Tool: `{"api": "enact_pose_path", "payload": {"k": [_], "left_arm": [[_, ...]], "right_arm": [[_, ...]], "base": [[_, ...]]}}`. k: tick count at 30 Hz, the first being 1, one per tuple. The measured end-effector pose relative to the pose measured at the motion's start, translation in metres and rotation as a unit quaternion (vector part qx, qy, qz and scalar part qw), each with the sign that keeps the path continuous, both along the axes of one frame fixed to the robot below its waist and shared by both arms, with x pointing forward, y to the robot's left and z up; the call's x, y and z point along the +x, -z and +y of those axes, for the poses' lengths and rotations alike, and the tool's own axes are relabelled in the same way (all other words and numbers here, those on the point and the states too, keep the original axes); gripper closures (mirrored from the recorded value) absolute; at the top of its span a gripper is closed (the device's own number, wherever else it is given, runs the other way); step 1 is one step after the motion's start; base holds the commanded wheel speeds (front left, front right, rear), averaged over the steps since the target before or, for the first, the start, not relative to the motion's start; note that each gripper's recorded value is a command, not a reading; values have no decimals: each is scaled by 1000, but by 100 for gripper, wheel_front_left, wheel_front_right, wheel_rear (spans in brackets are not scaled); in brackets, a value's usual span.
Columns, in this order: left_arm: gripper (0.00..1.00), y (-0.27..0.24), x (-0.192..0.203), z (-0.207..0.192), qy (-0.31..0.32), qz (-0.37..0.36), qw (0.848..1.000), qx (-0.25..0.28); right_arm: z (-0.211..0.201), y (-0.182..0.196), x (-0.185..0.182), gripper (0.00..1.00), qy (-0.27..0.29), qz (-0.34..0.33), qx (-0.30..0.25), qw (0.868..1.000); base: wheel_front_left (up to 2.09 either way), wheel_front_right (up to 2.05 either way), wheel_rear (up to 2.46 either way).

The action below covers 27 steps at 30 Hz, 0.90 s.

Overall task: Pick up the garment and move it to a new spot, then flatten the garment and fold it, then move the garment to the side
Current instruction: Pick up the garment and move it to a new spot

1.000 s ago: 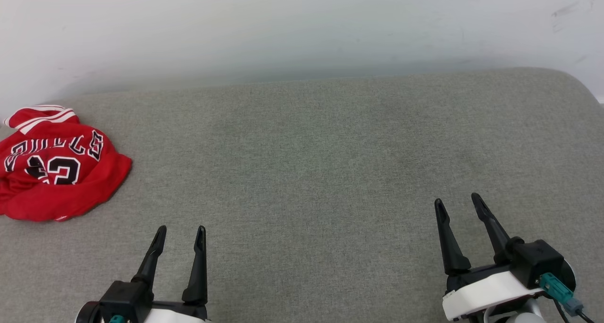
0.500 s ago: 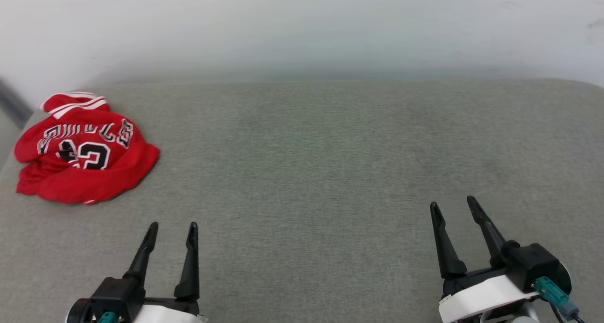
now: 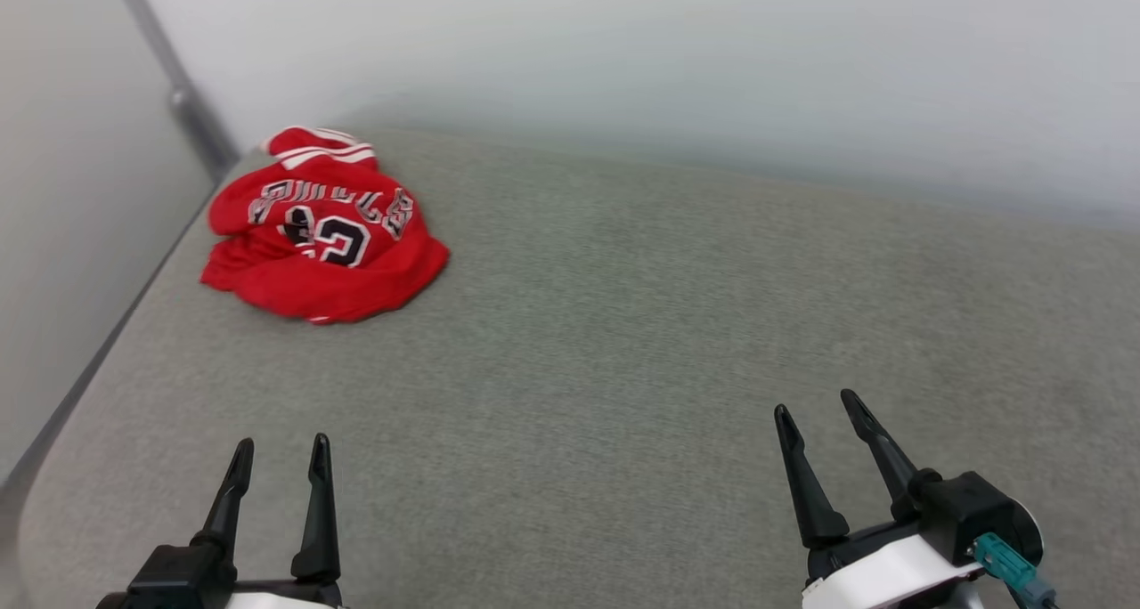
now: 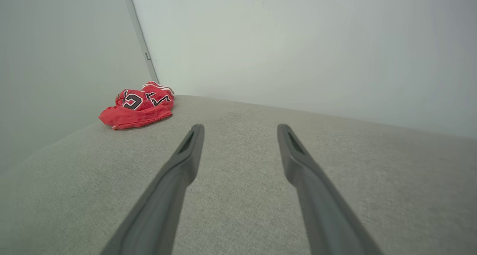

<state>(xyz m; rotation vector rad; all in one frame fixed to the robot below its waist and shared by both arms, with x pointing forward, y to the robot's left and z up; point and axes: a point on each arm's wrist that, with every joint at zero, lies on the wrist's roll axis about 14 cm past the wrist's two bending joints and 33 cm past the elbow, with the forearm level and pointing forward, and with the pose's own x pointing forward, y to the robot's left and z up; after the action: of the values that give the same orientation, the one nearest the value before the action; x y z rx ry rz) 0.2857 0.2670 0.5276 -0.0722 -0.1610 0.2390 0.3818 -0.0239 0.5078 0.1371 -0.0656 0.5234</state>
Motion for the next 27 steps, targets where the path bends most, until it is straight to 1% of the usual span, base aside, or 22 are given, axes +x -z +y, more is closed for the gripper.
{"api": "enact_pose_path", "payload": {"k": [9,13,17,21,27], "left_arm": [[0,1,-47,29,-67,0,998,1],[0,0,-64,35,-87,-2,996,8],[0,-9,-75,43,-105,-17,994,15],[0,-10,-81,44,-110,-19,994,15],[0,-8,-84,44,-112,-17,993,12]], "right_arm": [[49,-1,-13,0,-77,3,4,997],[67,-5,-20,0,-105,-1,5,994],[76,-8,-24,0,-119,-3,7,993],[84,-8,-29,0,-134,-4,6,991],[87,-6,-31,0,-139,0,4,990]], "base": [[0,0,0],[0,0,0],[0,0,0],[0,0,0],[0,0,0]]}}
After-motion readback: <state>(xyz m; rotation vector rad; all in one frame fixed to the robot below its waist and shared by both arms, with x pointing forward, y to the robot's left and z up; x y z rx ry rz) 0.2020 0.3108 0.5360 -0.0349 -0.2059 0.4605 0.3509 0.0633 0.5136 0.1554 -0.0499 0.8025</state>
